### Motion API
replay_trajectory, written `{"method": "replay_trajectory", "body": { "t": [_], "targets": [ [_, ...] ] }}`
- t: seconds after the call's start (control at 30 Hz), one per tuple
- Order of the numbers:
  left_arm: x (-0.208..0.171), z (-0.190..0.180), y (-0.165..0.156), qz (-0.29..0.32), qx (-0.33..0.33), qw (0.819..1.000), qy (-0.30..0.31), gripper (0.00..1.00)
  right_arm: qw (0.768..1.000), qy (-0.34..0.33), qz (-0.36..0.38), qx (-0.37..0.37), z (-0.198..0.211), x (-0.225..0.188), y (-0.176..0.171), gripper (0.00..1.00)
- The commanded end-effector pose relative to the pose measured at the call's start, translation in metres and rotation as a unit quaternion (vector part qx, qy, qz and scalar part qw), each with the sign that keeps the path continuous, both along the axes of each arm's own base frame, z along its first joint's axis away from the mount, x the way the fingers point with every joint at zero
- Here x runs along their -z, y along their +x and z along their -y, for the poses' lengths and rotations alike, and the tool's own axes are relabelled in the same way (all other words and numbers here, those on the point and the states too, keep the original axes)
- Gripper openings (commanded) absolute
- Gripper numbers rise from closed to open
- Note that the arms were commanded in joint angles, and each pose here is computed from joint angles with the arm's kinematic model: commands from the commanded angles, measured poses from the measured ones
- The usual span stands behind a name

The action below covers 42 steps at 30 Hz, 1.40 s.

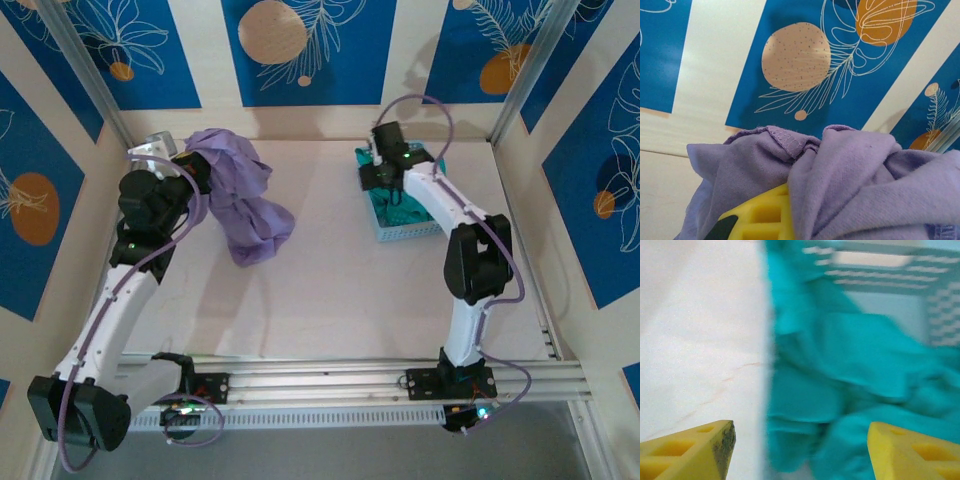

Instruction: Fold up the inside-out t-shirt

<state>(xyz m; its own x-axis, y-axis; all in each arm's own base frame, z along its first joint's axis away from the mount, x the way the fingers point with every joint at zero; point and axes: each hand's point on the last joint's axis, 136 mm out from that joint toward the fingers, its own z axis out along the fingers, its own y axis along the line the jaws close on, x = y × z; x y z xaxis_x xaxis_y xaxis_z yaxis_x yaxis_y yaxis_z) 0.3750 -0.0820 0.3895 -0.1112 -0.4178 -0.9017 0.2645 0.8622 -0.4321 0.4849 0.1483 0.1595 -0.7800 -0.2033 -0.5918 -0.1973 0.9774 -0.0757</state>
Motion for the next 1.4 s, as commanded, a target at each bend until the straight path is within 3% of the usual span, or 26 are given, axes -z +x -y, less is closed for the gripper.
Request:
{"method": "replay_trajectory", "body": {
  "t": [0.0,0.13,0.33,0.47,0.63,0.8,0.87,0.93,1.07,1.23,1.3,1.37],
  "targets": [
    [-0.012,0.006,0.0,0.024,0.018,0.999,-0.012,0.0,0.999,0.025,-0.037,0.001,-0.01,0.031,0.004,0.7],
    [-0.009,0.007,-0.001,0.023,0.021,0.999,-0.011,0.0,0.998,-0.01,-0.057,0.014,0.005,0.054,0.017,0.56],
    [-0.007,0.006,-0.002,0.025,0.019,1.0,-0.006,0.0,0.994,-0.077,-0.055,0.057,0.08,0.056,0.036,0.29],
    [-0.004,0.006,-0.001,0.022,0.018,1.0,-0.002,0.0,0.99,-0.105,-0.047,0.08,0.134,0.053,0.047,0.23],
    [0.003,0.008,0.003,0.017,0.024,1.0,-0.004,0.0,0.986,-0.126,-0.054,0.098,0.183,0.061,0.064,0.2],
    [0.011,0.013,0.007,0.005,0.035,0.999,-0.005,0.0,0.98,-0.165,-0.065,0.091,0.207,0.073,0.078,0.2],
    [0.012,0.018,0.008,0.0,0.041,0.999,-0.006,0.0,0.977,-0.176,-0.07,0.102,0.217,0.071,0.079,0.26],
    [0.012,0.026,0.009,-0.005,0.053,0.999,-0.001,0.0,0.976,-0.179,-0.06,0.11,0.218,0.057,0.079,0.4],
    [-0.001,0.05,0.002,-0.002,0.088,0.996,0.018,0.0,0.987,-0.129,0.015,0.09,0.179,-0.006,0.074,0.6],
    [-0.023,0.072,-0.011,0.019,0.117,0.993,0.023,0.0,0.992,0.0,0.12,-0.039,0.068,-0.083,0.035,0.67],
    [-0.027,0.08,-0.015,0.025,0.13,0.991,0.023,0.0,0.974,0.097,0.148,-0.143,0.004,-0.102,-0.001,0.69],
    [-0.027,0.09,-0.019,0.028,0.15,0.988,0.023,0.0,0.931,0.187,0.174,-0.26,-0.057,-0.12,-0.049,0.73]
  ]
}}
